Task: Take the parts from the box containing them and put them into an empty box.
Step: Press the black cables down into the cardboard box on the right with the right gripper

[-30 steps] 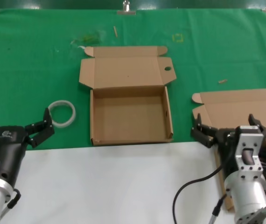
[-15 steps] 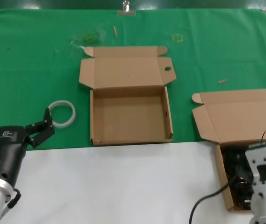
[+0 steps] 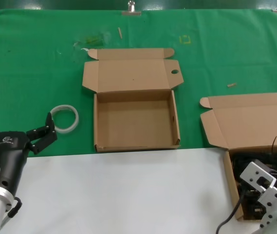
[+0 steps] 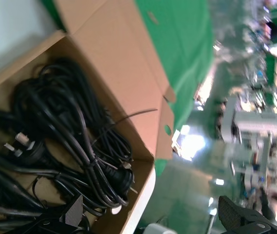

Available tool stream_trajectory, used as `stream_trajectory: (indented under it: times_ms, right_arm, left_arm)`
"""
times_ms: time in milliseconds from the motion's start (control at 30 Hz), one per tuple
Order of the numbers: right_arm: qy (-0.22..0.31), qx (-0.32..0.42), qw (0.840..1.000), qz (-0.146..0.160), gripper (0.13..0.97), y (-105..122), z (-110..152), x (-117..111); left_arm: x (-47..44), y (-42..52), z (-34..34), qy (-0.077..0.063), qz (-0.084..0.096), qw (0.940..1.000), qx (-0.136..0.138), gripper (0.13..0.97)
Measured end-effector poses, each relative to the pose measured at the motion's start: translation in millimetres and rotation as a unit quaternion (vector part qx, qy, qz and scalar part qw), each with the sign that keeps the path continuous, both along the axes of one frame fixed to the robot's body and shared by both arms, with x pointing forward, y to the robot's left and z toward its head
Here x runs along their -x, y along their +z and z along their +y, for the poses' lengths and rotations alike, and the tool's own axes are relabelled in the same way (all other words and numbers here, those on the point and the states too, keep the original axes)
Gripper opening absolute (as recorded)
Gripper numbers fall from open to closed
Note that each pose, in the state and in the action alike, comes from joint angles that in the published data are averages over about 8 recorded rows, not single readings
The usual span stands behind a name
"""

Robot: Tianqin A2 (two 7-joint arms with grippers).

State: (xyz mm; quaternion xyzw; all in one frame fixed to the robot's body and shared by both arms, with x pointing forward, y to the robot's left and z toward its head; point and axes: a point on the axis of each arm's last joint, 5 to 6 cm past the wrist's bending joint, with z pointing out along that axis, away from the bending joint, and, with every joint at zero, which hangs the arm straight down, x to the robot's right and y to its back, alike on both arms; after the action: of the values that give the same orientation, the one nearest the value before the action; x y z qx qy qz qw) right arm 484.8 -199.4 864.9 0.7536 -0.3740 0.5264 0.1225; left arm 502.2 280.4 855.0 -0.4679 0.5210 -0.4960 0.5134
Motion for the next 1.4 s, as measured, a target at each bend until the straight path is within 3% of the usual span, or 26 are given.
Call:
stream_trajectory:
  times_ms: [200, 467, 800, 1400]
  right_arm:
    - [0.044, 0.047, 0.997, 0.051, 0.966, -1, -5, -13]
    - [0.067, 0.076, 0.992, 0.076, 0.966, -10, -14, -24]
    - [0.070, 0.089, 0.989, 0.091, 0.966, -21, -25, -30]
    - [0.076, 0.076, 0.990, 0.086, 0.957, -34, -28, -38]
  left_arm:
    - [0.0, 0.0, 0.0, 0.000, 0.000, 1.0000, 0.000, 0.965]
    - [0.0, 0.0, 0.0, 0.000, 0.000, 1.0000, 0.000, 0.965]
    - [0.0, 0.0, 0.0, 0.000, 0.000, 1.0000, 0.000, 0.965]
    - [0.0, 0.0, 0.0, 0.000, 0.000, 1.0000, 0.000, 0.965]
